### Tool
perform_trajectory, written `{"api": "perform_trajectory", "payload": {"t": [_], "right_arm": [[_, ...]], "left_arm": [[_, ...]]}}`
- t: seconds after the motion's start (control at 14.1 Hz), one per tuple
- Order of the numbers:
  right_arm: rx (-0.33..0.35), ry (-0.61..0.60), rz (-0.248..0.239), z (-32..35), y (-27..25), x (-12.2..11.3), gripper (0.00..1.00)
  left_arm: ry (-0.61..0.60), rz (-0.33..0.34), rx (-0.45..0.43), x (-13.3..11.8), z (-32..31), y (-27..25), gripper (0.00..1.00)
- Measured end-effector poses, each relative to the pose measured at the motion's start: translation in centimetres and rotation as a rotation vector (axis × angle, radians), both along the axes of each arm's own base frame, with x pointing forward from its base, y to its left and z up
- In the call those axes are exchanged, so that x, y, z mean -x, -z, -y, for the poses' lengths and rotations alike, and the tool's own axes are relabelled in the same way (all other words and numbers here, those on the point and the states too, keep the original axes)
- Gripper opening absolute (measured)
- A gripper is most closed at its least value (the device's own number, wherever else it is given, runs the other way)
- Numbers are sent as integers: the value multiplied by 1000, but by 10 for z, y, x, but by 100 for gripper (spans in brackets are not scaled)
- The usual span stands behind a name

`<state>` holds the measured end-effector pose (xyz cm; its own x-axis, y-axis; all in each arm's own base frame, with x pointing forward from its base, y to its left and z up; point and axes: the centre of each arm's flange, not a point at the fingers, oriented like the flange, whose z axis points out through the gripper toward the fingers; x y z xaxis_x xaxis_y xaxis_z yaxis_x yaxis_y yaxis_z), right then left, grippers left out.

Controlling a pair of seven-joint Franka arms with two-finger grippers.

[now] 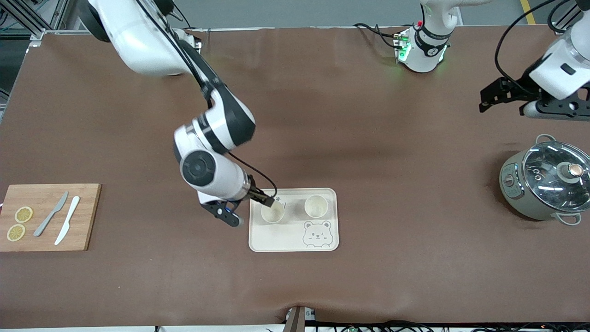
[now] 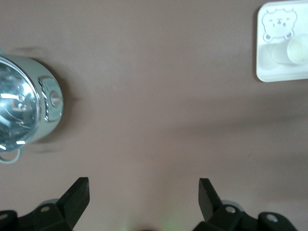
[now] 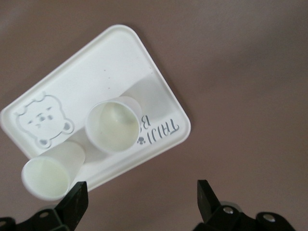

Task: Place white IKEA cup upright on tray with both arms

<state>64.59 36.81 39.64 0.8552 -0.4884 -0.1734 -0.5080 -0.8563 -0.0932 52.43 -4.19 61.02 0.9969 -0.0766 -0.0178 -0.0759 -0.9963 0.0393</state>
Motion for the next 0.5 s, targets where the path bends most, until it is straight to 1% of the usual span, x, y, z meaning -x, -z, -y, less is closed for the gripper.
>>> {"api": "perform_trajectory", "payload": {"t": [0.07,0.21,0.28,0.36,0.5], "right_arm": [[6,-23,-5,8,-44,12,100],[23,-82,-16,29,-126,43,100],[30,-118,-14,45,-162,58,100],[33,-161,-11,67,-193,69,100],[32,-255,-2,133,-244,83,100]], "left_arm": [[-2,7,2,-4,-9,3,100],[-4,9,4,-12,-15,11,100],[0,11,7,-19,-13,17,100],[6,11,10,-27,-9,23,100],[19,15,16,-41,-2,27,100]]}}
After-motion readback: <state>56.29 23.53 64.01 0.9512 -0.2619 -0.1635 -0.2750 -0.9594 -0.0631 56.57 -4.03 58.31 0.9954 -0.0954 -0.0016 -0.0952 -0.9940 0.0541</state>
